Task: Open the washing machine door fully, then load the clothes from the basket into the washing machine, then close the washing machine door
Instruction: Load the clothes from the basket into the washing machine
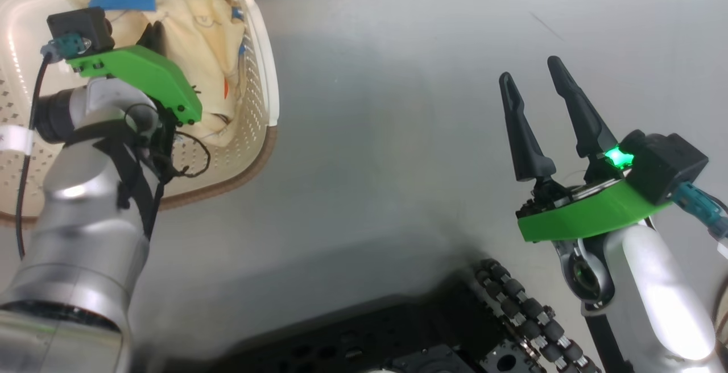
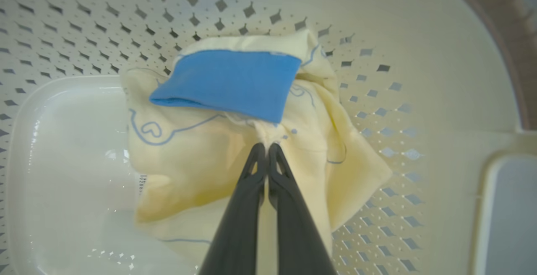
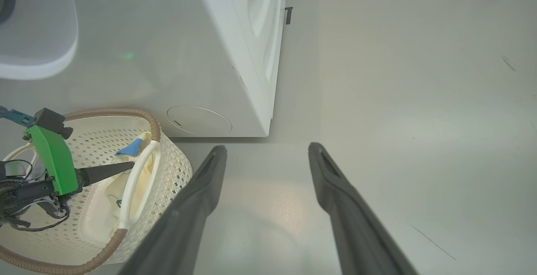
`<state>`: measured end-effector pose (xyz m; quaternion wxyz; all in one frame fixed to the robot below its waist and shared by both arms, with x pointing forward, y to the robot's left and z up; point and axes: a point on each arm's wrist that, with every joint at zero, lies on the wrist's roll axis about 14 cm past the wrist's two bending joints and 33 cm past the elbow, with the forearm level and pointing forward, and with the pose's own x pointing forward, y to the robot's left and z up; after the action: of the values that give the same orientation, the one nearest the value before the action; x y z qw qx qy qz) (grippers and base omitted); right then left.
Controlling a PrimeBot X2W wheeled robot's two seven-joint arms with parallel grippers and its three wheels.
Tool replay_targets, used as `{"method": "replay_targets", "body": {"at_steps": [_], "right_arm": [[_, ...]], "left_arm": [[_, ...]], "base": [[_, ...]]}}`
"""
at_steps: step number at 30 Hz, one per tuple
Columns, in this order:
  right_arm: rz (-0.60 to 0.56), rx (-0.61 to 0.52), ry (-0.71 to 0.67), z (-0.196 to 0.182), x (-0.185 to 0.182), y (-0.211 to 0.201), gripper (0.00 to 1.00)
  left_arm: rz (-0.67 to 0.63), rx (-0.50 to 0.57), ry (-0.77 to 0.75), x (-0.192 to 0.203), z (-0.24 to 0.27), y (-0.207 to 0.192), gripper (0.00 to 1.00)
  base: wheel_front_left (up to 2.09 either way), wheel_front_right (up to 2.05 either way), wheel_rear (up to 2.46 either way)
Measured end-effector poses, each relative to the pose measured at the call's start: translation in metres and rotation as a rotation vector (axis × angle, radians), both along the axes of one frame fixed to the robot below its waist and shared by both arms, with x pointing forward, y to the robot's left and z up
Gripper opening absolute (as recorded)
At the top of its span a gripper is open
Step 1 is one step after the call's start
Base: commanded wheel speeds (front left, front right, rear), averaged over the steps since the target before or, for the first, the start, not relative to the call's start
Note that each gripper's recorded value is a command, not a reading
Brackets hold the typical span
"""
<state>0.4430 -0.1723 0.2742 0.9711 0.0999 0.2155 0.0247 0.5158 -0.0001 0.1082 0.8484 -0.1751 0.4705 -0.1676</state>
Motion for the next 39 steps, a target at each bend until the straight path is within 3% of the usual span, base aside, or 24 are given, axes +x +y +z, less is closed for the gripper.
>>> {"method": "replay_targets", "body": {"at_steps": [12, 22, 39], "right_arm": [[0.021, 0.018, -0.101, 0.038, 0.014, 0.008, 1.0], [0.055, 0.028, -0.191, 0.076, 0.021, 0.017, 1.0], [0.08, 0.038, -0.298, 0.136, 0.002, 0.025, 1.0]], "left_arm": [[0.06, -0.084, -0.178, 0.005, 0.064, 0.003, 0.0], [0.166, -0.146, -0.353, 0.026, 0.138, 0.032, 0.0], [0.278, -0.128, -0.672, 0.013, 0.26, 0.081, 0.0]], "base": [[0.0, 0.0, 0.0], [0.0, 0.0, 0.0], [0.0, 0.0, 0.0]]}}
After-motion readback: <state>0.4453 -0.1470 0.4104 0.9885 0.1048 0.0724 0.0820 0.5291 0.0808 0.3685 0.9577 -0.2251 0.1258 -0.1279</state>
